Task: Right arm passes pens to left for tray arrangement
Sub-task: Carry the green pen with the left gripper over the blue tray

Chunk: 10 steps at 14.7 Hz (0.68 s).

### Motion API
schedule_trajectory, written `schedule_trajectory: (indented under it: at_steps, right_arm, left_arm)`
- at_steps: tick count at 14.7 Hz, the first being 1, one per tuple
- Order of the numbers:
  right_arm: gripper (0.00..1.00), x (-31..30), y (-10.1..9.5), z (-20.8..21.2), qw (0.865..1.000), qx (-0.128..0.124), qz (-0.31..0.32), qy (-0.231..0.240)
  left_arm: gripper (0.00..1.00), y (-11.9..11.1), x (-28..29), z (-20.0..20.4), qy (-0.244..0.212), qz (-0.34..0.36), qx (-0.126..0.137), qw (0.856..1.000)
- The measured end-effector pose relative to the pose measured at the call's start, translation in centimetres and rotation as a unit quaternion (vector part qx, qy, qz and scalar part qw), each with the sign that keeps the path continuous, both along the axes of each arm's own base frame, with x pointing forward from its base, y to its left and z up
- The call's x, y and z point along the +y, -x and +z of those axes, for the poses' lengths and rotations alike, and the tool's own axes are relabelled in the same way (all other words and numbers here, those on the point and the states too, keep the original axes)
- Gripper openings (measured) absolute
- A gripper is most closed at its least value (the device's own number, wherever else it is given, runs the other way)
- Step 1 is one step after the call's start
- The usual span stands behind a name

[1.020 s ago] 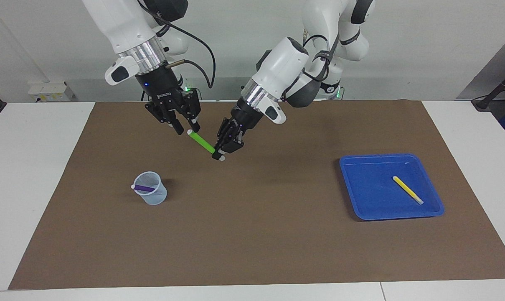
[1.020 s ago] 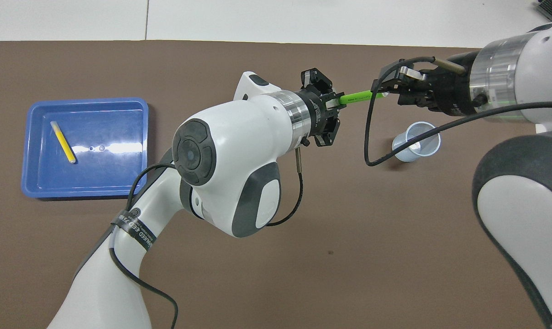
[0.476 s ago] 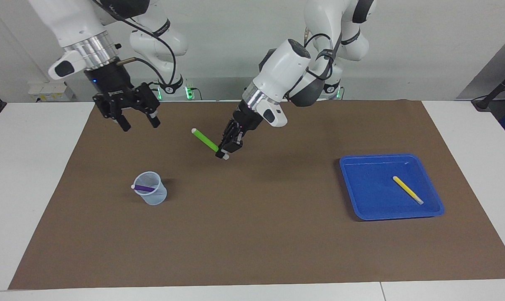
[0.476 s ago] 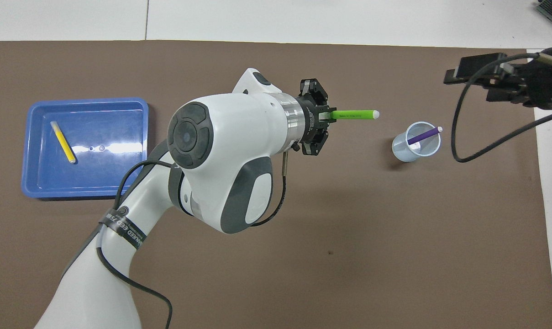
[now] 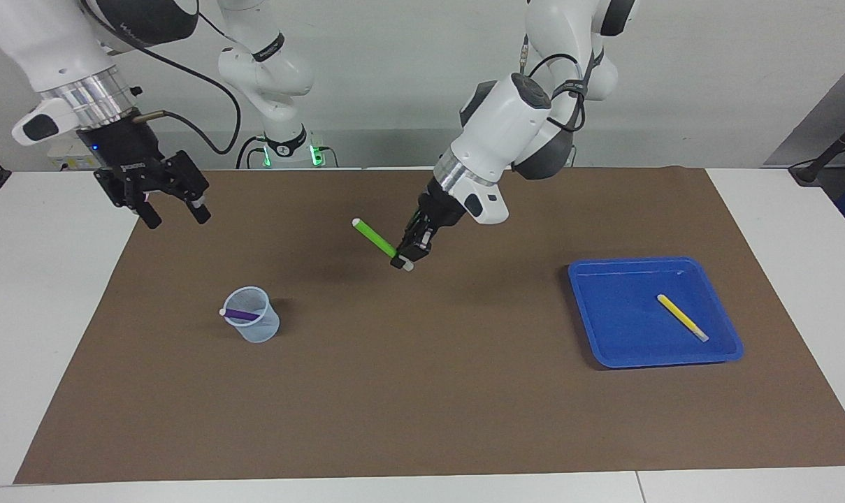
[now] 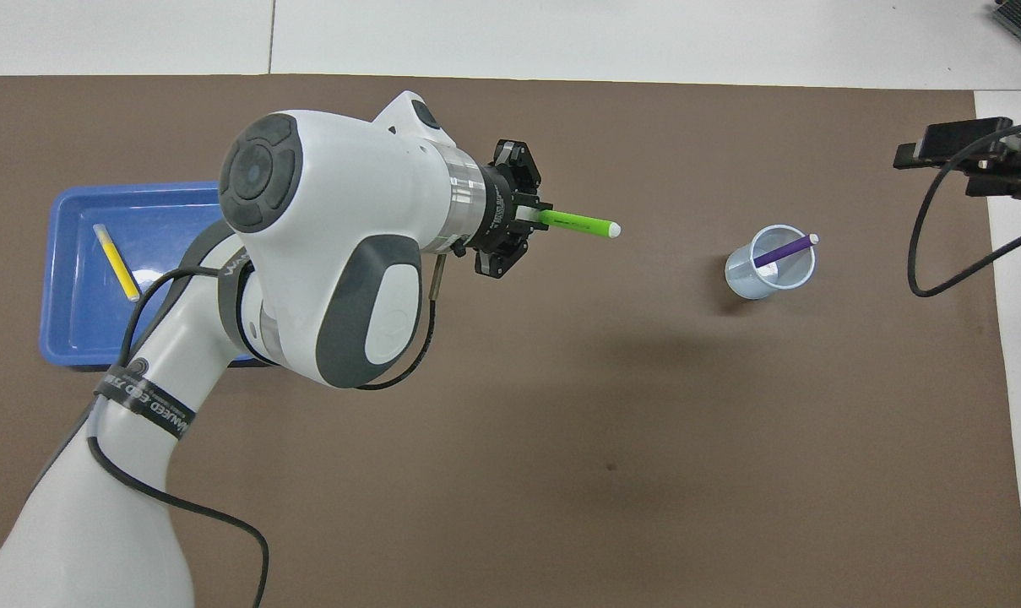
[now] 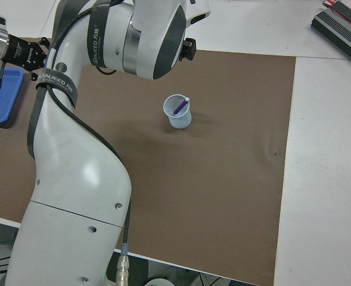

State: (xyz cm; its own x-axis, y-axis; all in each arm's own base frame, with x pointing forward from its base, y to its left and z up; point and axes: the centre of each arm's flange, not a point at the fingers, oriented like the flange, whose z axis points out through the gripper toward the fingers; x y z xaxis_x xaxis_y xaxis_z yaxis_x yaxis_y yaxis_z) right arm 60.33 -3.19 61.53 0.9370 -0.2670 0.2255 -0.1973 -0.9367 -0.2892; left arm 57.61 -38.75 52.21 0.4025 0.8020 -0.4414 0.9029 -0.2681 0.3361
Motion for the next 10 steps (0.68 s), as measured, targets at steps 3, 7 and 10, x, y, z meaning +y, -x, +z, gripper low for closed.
schedule_trajectory:
  at_steps: [3, 7, 10]
  right_arm:
    - [1.00, -0.6, -1.9, -4.7, 0.999, 0.020, -0.042, -0.015]
    - [0.98, -0.9, -3.9, -9.6, 0.990, 0.062, -0.118, -0.044]
    - [0.89, 0.3, -4.5, -11.7, 0.979, 0.097, -0.168, -0.061]
  left_arm:
    - [0.17, -1.0, 3.2, -0.8, -0.040, -0.064, -0.002, 0.997]
    - [0.17, -2.3, 9.3, -1.8, -0.090, -0.161, -0.010, 0.983]
    - [0.17, -3.2, 14.8, -2.4, -0.142, -0.221, -0.013, 0.965]
